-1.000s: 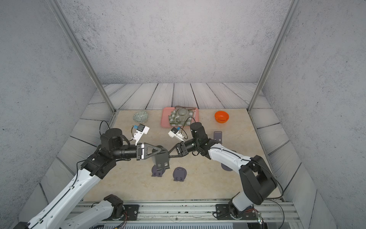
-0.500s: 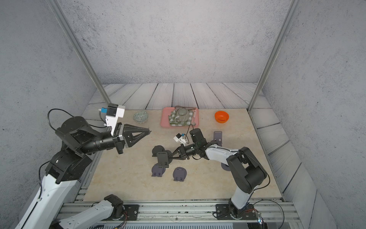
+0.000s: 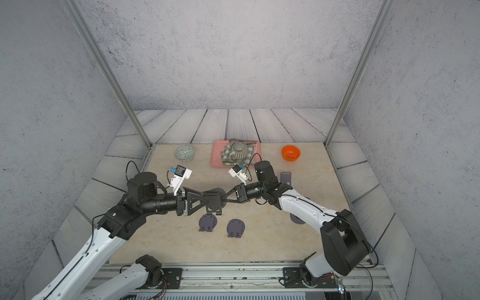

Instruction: Open the phone stand

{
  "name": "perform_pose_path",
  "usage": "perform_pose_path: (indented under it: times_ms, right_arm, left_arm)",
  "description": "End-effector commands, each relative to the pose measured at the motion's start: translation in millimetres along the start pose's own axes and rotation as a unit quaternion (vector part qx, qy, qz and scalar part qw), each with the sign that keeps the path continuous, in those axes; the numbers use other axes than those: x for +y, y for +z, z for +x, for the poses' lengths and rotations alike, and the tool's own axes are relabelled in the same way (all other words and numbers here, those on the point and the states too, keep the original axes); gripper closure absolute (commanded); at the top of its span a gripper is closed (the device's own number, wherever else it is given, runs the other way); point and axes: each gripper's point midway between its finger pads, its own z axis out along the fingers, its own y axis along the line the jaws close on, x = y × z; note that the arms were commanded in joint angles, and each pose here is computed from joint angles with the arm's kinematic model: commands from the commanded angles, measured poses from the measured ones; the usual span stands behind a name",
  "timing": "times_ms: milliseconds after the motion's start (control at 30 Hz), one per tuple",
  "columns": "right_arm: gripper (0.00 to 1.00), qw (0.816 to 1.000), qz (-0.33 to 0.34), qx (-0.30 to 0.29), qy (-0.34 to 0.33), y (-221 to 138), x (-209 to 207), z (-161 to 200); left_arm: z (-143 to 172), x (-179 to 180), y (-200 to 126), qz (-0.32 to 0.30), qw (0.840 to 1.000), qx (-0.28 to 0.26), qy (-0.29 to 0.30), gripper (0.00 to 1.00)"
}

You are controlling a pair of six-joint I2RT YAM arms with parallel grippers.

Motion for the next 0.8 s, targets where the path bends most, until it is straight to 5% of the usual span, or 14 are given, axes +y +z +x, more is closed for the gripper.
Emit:
perform_pose_path:
  times_ms: [0,467,767]
  right_arm:
    - [1.00,0.999,-0.016,-0.002,-0.033,-5.5,21.7,-3.9]
    - [1.00,0.999,-0.032,-0.006,-0.037,-7.2,32.4,-3.2]
    - [1.00,0.999,-0.040,-0.001,-0.021,-1.9,23.7,-3.8]
  left_arm:
    - [-10.3,-4.7,-4.3,0.008,0.999,-0.033,0.008,0.25]
    - [-9.4,7.3,15.2,0.032,0.999,-0.031,0.007,0.30]
    - [-11.1,6.1,26.7,0.067,0.997,-0.025,0.001,0.80]
